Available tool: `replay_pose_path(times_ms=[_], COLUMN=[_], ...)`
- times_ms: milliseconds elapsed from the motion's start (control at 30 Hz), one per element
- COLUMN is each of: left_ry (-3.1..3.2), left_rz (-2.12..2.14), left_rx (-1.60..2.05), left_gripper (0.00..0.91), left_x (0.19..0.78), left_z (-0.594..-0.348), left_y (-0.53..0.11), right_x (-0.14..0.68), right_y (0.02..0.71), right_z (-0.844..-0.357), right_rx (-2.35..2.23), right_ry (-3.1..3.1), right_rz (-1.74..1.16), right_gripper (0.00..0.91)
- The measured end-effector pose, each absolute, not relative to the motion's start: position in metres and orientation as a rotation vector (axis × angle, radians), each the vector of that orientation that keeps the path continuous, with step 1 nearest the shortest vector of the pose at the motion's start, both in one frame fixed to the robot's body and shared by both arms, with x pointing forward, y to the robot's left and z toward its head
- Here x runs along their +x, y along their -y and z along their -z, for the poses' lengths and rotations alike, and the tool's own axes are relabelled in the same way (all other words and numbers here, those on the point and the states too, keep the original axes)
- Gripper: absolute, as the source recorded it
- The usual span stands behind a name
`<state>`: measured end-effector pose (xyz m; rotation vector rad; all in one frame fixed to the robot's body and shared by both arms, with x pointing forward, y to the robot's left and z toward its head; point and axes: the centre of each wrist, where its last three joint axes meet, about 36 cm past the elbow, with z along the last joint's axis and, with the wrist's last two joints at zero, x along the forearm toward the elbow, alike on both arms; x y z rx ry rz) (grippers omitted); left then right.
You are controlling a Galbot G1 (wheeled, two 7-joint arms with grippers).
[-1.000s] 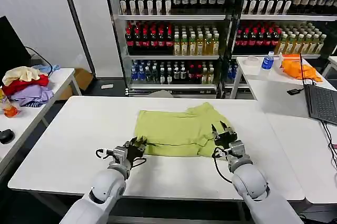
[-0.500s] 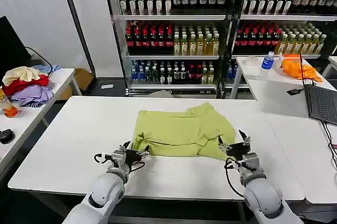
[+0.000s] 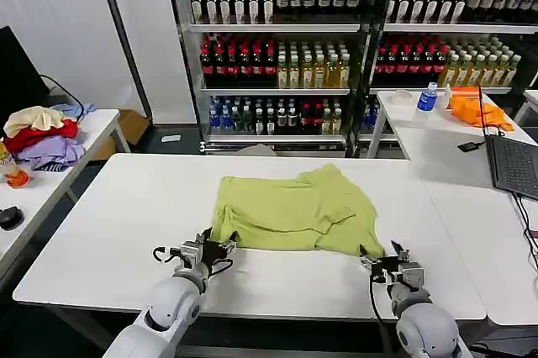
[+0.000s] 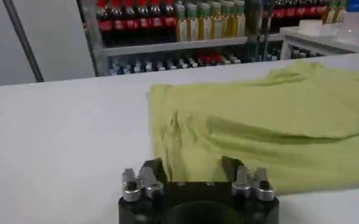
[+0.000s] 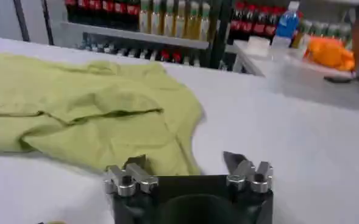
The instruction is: Fold and organize the clothes.
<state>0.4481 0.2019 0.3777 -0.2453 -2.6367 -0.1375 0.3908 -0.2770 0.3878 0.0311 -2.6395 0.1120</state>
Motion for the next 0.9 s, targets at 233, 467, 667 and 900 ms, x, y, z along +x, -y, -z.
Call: replay_pose_path(times_ms=[233, 467, 667, 900], left_ry=[2.635, 2.628, 2.629, 2.626], left_rz=[0.143, 0.139, 0.128, 0.133], left_rx=[-0.244, -0.242, -0.238, -0.249], left_gripper=[0.020, 0.020, 0.020, 0.020], left_x=[0.449, 0.445, 0.439, 0.420], left_z=[-0.378, -0.375, -0.376, -0.384], left_y=[-0.205, -0.206, -0.207, -0.209], right_x=[0.388, 0.382, 0.373, 0.346], right_y=[0.276, 0.276, 0.276, 0.274], right_z=[-0.386, -0.387, -0.391, -0.401], right_rx=[0.040, 0.041, 0.043, 0.052], right_ry=[2.619, 2.607, 2.602, 2.592], right_rz=[-0.086, -0.070, -0.074, -0.078], right_gripper=[0.000, 0.000, 0.000, 0.000])
